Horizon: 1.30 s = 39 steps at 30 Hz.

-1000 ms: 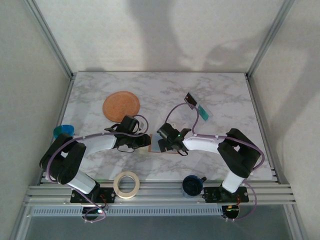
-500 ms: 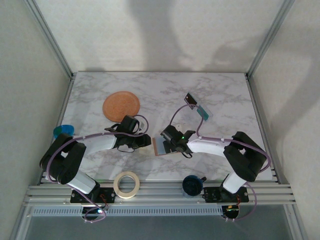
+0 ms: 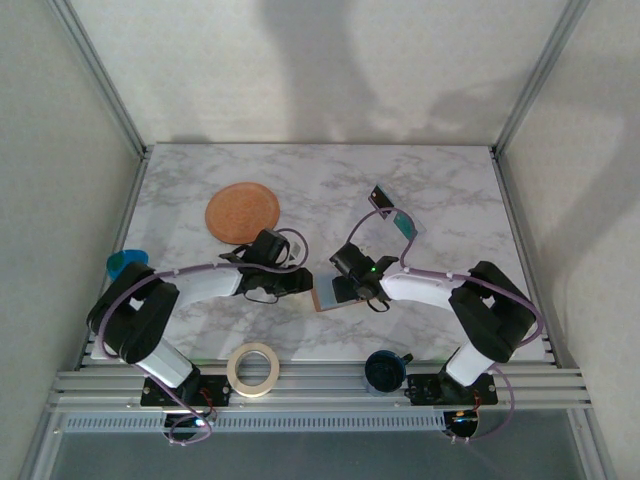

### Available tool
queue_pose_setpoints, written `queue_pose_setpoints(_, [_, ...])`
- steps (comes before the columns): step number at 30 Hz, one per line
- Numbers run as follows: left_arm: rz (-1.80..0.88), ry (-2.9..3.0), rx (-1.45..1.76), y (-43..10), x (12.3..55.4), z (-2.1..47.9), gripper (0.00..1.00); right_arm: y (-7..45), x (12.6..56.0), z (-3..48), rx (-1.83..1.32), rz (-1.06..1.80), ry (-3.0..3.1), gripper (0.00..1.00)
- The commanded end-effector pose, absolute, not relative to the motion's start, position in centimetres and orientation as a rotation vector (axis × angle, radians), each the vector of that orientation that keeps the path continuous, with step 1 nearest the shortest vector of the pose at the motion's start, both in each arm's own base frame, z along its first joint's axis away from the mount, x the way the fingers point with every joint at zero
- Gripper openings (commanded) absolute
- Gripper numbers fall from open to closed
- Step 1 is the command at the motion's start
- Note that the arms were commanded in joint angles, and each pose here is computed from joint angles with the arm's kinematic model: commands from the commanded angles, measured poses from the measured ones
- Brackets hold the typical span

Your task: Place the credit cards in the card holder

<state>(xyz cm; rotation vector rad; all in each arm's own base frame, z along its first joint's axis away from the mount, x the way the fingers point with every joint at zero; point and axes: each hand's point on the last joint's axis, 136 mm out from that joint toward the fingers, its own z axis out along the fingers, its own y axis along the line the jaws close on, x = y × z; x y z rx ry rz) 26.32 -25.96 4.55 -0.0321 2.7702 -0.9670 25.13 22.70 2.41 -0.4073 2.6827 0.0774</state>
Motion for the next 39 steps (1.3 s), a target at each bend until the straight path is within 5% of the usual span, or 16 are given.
queue_pose_setpoints(1, [-0.951, 2.763, -0.016, -26.5, 26.8, 5.0, 0.40, 23.8, 24.0, 1.7, -0.478, 0.186, 2.724, 0.76])
queue_pose_setpoints(12, [-0.877, 2.786, -0.038, -25.3, 26.7, 4.2, 0.40, 25.4, 23.2, 3.0, -0.458, 0.320, 2.745, 0.66])
queue_pose_setpoints(19, [-0.908, 2.788, -0.036, -25.5, 26.3, 4.3, 0.40, 22.6, 23.6, 4.1, -0.462, 0.151, 2.716, 0.77])
queue_pose_setpoints(26, [-0.920, 2.789, -0.035, -25.7, 26.0, 4.1, 0.40, 23.8, 23.1, 4.8, -0.598, 0.301, 2.699, 0.87])
queue_pose_setpoints(39, [-0.938, 2.796, -0.038, -25.9, 25.7, 3.8, 0.40, 23.8, 23.2, 1.5, -0.654, 0.328, 2.766, 0.87])
